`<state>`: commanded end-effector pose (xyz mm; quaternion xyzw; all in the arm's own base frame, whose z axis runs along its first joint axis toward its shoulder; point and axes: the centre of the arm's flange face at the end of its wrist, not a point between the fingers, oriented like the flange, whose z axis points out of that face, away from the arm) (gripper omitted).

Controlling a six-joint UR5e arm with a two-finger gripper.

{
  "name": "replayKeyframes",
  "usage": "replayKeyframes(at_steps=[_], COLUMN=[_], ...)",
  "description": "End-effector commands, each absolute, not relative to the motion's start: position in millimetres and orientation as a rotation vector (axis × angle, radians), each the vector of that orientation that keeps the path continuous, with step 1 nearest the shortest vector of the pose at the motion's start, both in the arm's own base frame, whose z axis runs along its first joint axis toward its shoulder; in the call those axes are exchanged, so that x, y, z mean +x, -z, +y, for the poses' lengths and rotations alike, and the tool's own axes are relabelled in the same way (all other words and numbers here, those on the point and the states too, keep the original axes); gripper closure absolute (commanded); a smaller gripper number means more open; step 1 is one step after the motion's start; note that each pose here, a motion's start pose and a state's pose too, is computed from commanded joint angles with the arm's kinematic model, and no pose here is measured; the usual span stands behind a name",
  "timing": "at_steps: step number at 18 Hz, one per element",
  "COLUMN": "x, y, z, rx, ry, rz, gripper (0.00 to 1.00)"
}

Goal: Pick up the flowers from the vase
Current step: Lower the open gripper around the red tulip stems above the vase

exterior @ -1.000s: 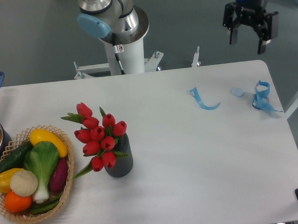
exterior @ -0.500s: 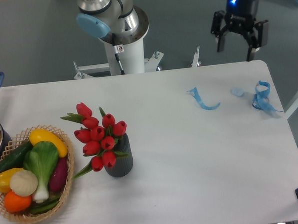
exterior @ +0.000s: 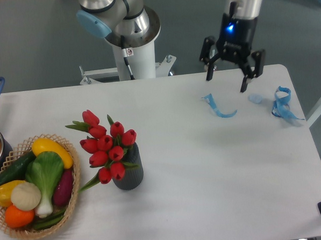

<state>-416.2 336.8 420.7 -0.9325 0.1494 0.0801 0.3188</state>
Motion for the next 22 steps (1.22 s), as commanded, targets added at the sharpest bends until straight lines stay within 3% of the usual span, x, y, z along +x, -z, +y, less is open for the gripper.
replayKeyframes(at_steps=[7, 15, 22], x=[-380.8, -334.3, -308.0], y=[-396.5, -363.0, -355.8], z=[396.1, 415.0, 439.7], rx=[-2.407, -2.199, -2.159], ry=[-0.078, 0.166, 0.234], rz=[0.487, 0.456, 0.513], gripper=[0.0, 0.0, 0.0])
